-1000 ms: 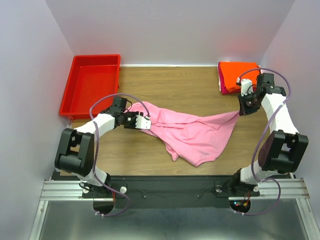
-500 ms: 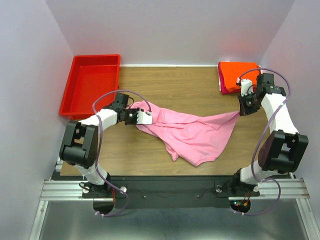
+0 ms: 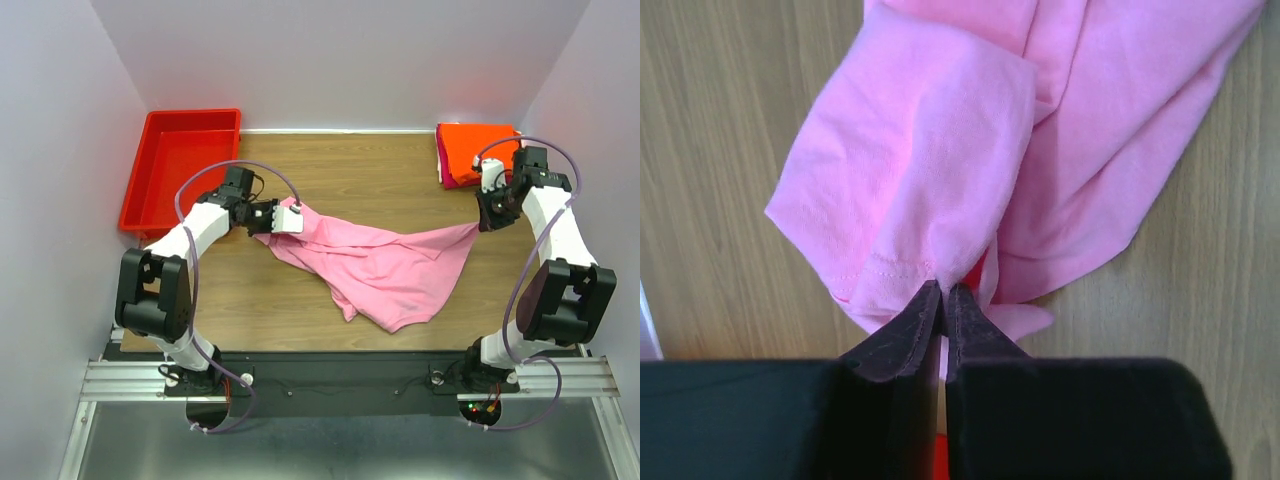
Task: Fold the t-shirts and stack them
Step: Flatten the tshirt out
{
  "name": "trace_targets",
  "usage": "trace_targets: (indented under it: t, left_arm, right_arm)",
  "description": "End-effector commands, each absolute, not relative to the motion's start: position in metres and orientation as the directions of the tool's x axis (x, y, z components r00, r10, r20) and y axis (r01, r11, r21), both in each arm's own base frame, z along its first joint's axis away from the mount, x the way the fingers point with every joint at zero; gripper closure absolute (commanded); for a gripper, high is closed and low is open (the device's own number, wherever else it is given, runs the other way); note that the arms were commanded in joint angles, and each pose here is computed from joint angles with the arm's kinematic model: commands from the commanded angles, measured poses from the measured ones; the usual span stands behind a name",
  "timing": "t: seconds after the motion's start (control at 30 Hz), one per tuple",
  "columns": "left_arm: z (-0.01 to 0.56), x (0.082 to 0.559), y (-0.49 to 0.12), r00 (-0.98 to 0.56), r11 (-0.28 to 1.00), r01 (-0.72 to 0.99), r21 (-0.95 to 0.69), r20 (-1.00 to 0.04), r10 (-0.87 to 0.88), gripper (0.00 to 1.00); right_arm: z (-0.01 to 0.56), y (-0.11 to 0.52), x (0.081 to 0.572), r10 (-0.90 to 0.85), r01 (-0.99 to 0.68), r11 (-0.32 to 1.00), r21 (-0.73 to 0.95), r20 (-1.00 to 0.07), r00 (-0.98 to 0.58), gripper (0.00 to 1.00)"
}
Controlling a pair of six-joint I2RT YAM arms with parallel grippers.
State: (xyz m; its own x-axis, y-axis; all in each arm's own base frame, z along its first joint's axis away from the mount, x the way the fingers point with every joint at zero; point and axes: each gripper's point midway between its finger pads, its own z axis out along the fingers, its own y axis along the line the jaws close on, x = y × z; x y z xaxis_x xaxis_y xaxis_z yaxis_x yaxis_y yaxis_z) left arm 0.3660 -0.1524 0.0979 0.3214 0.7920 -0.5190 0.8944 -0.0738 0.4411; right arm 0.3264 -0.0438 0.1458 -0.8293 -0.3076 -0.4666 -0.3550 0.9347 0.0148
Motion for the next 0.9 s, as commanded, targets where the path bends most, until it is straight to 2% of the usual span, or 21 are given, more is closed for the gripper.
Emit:
trace_targets:
  t: [0.0, 0.27, 0.47, 0.87]
  left_arm:
    - [0.134, 0.351, -0.155, 0.325, -0.074, 0.905, 0.419, -0.568, 0.756, 0.87]
    - [0.11, 0.343, -0.147, 0.301, -0.09, 0.922, 0.377, -0.55, 0.779, 0.8]
    - [0.09, 0.351, -0.146, 0.222, -0.028, 0.943, 0.333, -0.563, 0.796, 0.75]
    - [0.073, 0.363, -0.153, 0.169, -0.002, 0.961, 0.277, -0.579, 0.797, 0.63]
  right_arm:
    - [0.16, -0.047, 0.341, -0.328, -0.366, 0.93, -0.024, -0.504, -0.799, 0.99]
    - [0.159, -0.045, 0.345, -0.325, -0.37, 0.929, -0.012, -0.507, -0.799, 0.99]
    - [0.158, -0.045, 0.343, -0.319, -0.366, 0.931, -0.006, -0.506, -0.802, 0.99]
    - [0.16, -0.044, 0.336, -0.315, -0.359, 0.933, -0.012, -0.505, -0.803, 0.99]
